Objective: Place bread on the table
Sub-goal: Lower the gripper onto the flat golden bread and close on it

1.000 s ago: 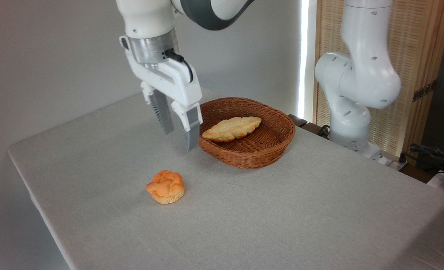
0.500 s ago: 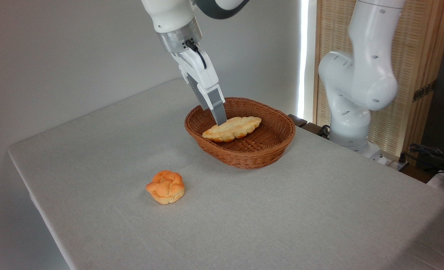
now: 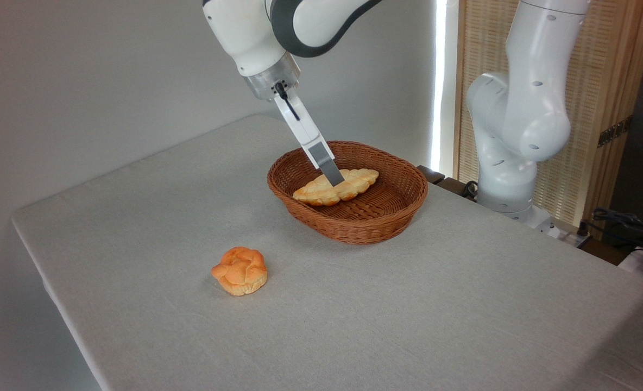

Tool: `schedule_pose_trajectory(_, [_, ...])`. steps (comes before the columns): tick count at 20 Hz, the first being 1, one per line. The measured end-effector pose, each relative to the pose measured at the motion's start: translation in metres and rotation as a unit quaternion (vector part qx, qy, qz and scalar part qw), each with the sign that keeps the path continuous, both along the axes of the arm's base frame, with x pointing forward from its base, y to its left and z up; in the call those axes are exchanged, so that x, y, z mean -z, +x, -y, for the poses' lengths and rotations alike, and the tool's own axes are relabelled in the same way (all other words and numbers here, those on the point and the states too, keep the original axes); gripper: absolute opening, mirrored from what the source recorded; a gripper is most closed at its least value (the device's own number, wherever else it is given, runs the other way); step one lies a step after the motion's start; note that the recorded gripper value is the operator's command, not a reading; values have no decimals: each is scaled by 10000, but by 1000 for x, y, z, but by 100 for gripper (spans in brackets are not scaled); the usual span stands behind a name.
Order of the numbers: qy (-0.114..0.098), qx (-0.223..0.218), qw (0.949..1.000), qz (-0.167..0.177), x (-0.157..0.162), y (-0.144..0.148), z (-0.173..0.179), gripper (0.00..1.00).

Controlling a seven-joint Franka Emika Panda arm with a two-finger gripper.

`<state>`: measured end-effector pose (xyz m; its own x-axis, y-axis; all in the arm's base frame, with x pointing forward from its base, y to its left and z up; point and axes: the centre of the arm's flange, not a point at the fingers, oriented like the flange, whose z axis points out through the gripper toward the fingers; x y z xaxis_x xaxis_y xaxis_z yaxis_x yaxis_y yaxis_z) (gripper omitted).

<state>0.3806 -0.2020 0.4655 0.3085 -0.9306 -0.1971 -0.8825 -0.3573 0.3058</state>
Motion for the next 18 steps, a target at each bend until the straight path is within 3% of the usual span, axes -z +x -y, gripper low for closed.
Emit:
schedule_pose_trajectory(10, [114,237,9994,-238,48,8,23,100])
schedule_pose_trajectory(18, [117,343,9991,-216,60,7,36,100])
